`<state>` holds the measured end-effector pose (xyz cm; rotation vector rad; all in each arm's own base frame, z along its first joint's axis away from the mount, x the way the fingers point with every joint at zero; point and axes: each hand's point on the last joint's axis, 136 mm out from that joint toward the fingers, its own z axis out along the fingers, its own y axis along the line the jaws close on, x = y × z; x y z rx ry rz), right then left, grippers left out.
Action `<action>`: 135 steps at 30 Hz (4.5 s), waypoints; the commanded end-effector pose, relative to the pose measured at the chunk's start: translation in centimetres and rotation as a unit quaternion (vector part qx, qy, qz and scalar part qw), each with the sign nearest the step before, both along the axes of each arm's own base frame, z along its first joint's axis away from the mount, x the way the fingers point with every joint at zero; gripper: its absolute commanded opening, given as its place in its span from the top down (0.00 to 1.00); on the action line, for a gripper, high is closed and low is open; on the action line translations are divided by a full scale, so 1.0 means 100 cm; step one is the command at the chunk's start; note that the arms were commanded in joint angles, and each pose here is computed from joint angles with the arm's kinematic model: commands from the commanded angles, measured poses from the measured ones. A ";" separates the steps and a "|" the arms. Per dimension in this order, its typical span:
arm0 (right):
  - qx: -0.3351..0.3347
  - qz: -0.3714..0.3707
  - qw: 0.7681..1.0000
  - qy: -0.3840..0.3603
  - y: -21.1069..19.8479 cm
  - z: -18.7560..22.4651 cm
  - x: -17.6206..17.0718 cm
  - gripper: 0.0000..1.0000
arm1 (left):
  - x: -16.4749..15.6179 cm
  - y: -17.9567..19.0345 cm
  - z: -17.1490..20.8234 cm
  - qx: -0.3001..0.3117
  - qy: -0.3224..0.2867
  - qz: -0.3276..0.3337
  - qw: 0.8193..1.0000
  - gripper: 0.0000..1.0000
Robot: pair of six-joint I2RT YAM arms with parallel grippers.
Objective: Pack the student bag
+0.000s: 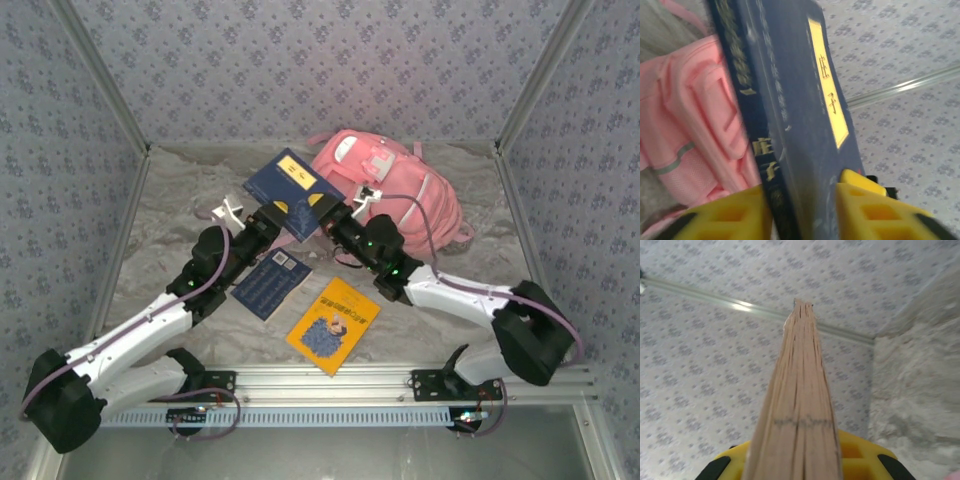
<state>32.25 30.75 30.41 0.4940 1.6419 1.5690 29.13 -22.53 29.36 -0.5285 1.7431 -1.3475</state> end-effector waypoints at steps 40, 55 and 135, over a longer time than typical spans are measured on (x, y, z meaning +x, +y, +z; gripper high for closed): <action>-0.439 -0.372 0.764 0.290 -0.360 -0.068 -0.089 1.00 | 0.107 -0.343 -0.136 0.298 -0.019 -0.409 0.862 0.55; -0.418 -0.349 0.789 0.284 -0.349 -0.079 -0.080 1.00 | 0.113 -0.351 -0.161 0.303 -0.017 -0.399 0.865 0.73; -0.272 0.033 0.958 0.091 -0.037 -0.150 0.176 0.33 | 0.168 -0.098 0.106 0.122 -0.088 -0.412 0.899 1.00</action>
